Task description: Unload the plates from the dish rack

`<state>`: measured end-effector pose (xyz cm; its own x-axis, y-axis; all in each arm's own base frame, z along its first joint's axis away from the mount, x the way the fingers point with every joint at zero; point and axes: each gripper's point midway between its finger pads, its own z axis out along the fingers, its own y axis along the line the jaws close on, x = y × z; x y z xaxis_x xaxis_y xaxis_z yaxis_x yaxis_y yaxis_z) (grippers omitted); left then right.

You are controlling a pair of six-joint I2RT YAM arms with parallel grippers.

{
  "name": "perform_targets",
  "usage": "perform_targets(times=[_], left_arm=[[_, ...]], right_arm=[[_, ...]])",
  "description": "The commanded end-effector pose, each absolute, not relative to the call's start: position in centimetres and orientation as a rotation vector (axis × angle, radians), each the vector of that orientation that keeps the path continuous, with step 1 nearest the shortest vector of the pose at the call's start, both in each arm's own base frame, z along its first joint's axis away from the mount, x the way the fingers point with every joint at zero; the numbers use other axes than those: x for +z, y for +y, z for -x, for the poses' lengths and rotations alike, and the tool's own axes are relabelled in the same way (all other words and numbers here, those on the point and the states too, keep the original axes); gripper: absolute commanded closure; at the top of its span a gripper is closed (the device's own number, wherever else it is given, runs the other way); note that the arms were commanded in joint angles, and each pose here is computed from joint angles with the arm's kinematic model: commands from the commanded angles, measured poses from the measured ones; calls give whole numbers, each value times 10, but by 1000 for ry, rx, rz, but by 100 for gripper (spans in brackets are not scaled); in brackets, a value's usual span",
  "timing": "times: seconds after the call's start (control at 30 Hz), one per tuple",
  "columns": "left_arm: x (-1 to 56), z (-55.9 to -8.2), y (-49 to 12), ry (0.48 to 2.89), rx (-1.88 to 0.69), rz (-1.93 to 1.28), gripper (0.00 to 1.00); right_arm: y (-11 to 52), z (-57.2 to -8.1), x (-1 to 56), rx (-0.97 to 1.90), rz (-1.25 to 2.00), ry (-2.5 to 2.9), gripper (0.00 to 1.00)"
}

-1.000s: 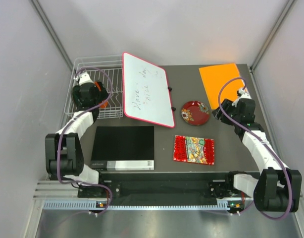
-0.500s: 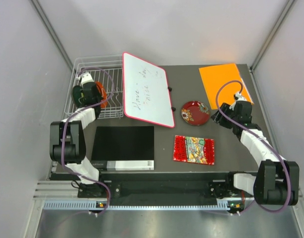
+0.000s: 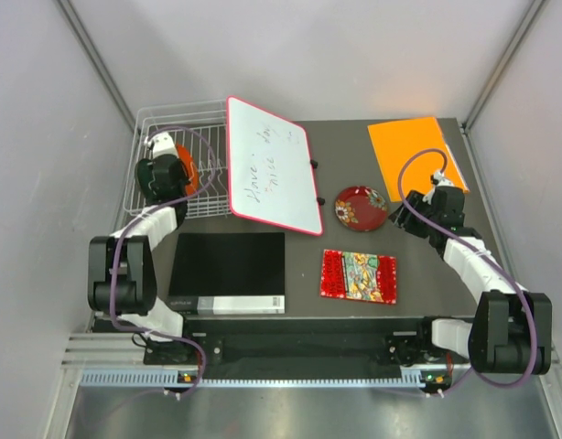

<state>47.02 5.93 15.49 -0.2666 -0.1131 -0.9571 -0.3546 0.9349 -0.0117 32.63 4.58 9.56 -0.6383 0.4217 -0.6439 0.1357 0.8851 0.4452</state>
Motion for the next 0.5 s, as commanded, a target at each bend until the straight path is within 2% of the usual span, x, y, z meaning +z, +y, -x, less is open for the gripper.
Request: perform_targets(times=[0.0,0.23,0.47], left_arm=[[235,-461,52,1649,377,299,100],[270,-432,56,1581,573,356,100],[324,-401,46,1523,399,442,100]], right_arm=[[49,-332,104,461,-349,2210,47],[49,-327,114,461,-342,2191,44],[53,-319,133,491,-328,2152,41]])
